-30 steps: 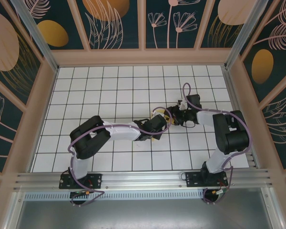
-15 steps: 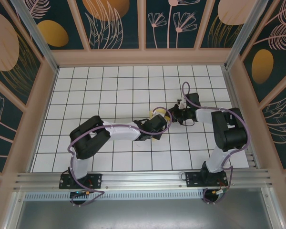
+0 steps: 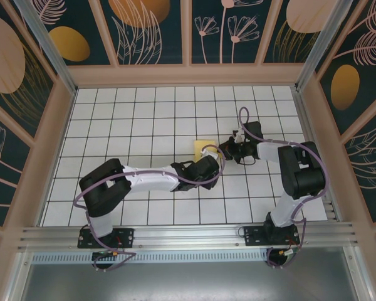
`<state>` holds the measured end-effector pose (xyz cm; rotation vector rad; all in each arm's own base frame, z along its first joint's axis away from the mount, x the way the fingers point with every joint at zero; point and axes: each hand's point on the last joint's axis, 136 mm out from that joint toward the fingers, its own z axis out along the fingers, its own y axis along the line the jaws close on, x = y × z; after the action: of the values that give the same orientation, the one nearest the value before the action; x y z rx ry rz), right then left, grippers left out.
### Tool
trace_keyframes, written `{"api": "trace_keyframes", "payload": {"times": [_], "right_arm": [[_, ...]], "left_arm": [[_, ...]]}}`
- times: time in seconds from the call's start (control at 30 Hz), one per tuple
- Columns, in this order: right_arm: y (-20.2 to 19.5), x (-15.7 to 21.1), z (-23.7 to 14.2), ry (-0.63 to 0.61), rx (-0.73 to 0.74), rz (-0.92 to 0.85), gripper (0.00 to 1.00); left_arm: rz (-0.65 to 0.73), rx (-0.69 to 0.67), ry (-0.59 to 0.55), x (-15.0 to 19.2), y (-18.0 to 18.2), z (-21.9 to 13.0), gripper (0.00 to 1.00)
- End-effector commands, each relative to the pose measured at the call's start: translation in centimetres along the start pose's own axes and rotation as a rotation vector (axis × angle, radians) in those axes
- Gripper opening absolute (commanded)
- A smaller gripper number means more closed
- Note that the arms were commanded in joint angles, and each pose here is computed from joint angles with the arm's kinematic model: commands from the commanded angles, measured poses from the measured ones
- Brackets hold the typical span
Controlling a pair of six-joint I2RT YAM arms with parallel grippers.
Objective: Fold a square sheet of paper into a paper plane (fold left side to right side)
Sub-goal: Fold the wing for the fifth time at the center of the table.
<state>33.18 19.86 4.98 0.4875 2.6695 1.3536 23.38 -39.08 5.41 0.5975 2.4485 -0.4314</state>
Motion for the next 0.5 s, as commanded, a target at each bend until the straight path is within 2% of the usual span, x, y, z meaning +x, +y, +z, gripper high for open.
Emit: {"api": "trace_keyframes", "payload": {"times": [0.0, 0.23, 0.47], "right_arm": [[0.1, 0.0, 0.4, 0.014, 0.014, -0.009, 0.0], [0.2, 0.2, 0.5, 0.022, 0.014, -0.011, 0.0], [0.2, 0.2, 0.5, 0.023, 0.016, -0.015, 0.0]], "left_arm": [[-0.034, -0.069, 0.025, 0.7, 1.1, -0.5, 0.5], [-0.051, -0.156, 0.027, 0.8, 2.4, 0.3, 0.49], [-0.041, -0.181, 0.05, 1.3, 2.6, 1.4, 0.41]]}}
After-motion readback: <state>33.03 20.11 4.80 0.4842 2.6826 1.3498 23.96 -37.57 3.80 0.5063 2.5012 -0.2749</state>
